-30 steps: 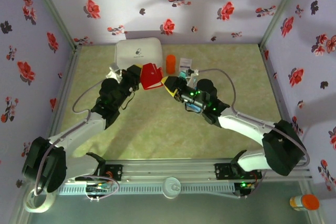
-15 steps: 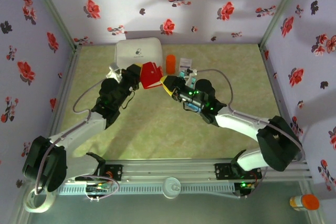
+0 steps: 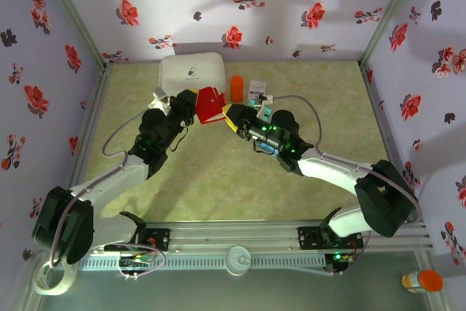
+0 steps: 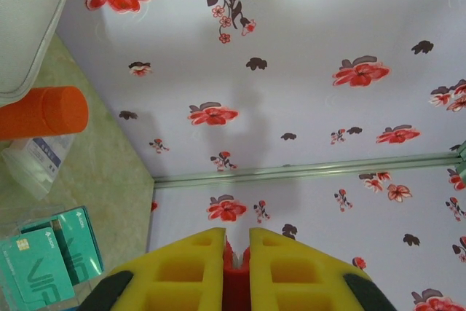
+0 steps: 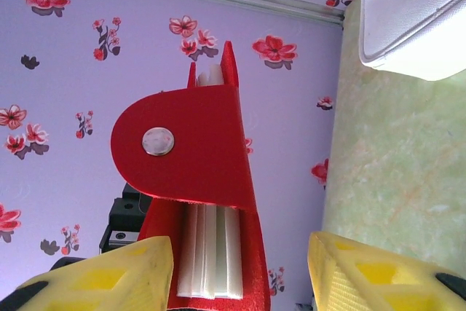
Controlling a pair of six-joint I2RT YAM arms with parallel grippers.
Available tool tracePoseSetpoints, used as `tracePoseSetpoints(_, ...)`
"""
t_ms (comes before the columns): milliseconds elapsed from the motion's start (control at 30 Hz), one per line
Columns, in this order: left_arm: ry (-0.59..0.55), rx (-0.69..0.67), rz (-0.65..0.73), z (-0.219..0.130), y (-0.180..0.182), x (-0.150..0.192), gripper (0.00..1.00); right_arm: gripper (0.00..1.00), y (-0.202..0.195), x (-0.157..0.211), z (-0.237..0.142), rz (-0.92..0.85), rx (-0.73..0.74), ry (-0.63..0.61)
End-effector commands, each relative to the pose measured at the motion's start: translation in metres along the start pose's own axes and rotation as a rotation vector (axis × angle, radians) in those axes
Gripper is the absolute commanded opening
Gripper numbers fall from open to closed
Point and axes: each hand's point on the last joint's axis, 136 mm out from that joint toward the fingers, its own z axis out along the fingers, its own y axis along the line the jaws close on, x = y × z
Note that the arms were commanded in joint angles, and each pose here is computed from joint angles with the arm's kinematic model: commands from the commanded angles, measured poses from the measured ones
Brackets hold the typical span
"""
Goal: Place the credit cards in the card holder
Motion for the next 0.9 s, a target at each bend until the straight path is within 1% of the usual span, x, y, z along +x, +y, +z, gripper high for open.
tracePoseSetpoints(0, -0.012, 0.047, -0.008, 0.0, -0.008, 0.0, 0.0, 0.51, 0.008, 0.003, 0.003, 0.002, -0.044, 0.013)
tracePoseSetpoints(467, 0.001, 0.037, -0.011, 0.001, -0.001, 0.004, 0.0, 0.47, 0.011, 0.005, 0.008, 0.012, -0.067, 0.031)
tracePoseSetpoints(633, 0.005, 0.036, -0.016, 0.002, 0.002, 0.006, 0.0, 0.43, 0.01, 0.007, 0.012, 0.017, -0.067, 0.042)
tracePoseSetpoints(733, 0.008, 0.032, -0.017, 0.003, 0.004, 0.008, 0.0, 0.38, 0.009, 0.007, 0.015, 0.023, -0.072, 0.048)
tracePoseSetpoints(800, 0.014, 0.028, -0.018, 0.003, 0.006, 0.009, 0.0, 0.31, 0.008, 0.007, 0.017, 0.028, -0.079, 0.051)
tracePoseSetpoints(867, 0.019, 0.02, -0.015, 0.003, 0.01, 0.01, 0.0, 0.15, 0.005, 0.008, 0.018, 0.032, -0.079, 0.053)
